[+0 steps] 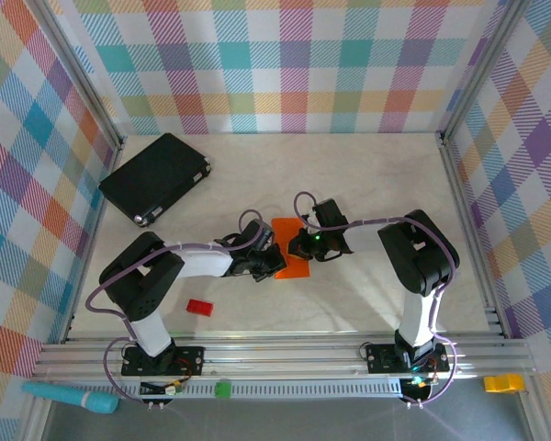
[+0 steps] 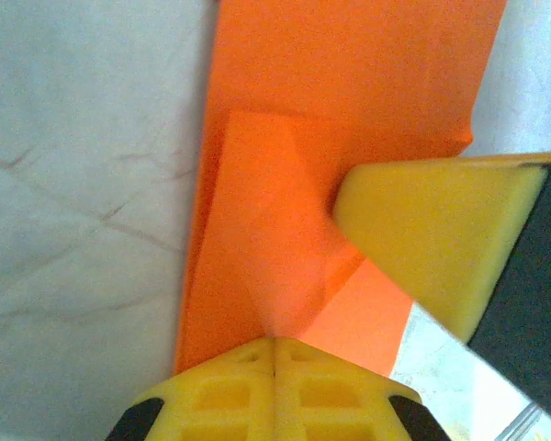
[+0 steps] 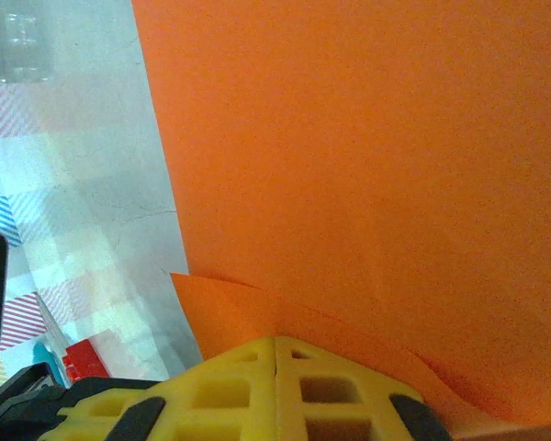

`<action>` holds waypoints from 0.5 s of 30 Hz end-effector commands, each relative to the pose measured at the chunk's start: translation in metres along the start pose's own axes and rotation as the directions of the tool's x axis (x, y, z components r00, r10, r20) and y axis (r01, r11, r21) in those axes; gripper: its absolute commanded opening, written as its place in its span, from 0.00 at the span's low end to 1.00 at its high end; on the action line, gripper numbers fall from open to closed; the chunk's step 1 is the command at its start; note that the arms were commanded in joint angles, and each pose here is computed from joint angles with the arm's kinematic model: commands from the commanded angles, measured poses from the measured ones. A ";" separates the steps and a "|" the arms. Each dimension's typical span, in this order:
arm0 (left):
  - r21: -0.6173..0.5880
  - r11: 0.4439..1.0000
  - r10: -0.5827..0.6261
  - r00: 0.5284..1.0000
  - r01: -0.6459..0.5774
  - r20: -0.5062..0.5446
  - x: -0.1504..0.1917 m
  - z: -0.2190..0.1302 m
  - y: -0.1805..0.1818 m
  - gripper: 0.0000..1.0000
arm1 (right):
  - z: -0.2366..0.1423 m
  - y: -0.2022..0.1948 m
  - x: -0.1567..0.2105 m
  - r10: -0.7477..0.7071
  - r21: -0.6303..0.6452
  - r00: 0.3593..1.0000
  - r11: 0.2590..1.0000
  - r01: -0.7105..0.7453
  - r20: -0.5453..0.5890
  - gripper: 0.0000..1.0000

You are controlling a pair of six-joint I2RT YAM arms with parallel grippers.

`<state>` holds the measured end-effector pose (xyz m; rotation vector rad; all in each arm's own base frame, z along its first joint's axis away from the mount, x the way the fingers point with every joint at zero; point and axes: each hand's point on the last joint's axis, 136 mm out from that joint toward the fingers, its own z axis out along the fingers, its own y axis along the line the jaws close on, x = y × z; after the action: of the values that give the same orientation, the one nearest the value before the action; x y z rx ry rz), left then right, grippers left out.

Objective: Fold a paper plane with a square sheet of paper (pick it up from the middle)

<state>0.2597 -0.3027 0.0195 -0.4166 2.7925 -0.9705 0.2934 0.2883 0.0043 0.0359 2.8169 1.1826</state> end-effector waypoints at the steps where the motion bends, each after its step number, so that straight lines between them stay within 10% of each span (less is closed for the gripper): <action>1: -0.145 0.989 -0.030 0.994 0.015 -0.102 0.031 -0.006 0.046 0.00 | 0.008 -0.116 0.053 0.161 0.382 0.984 0.916 -0.120 -0.075 0.01; 15: 0.026 0.995 0.094 0.994 -0.093 -0.061 0.014 -0.021 -0.025 0.00 | 0.009 -0.107 0.046 0.158 0.357 0.985 0.926 -0.124 -0.066 0.01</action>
<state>0.2510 -0.2996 0.0349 -0.3212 2.8349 -0.9395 0.2954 0.2900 0.0061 0.0317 2.8106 1.1931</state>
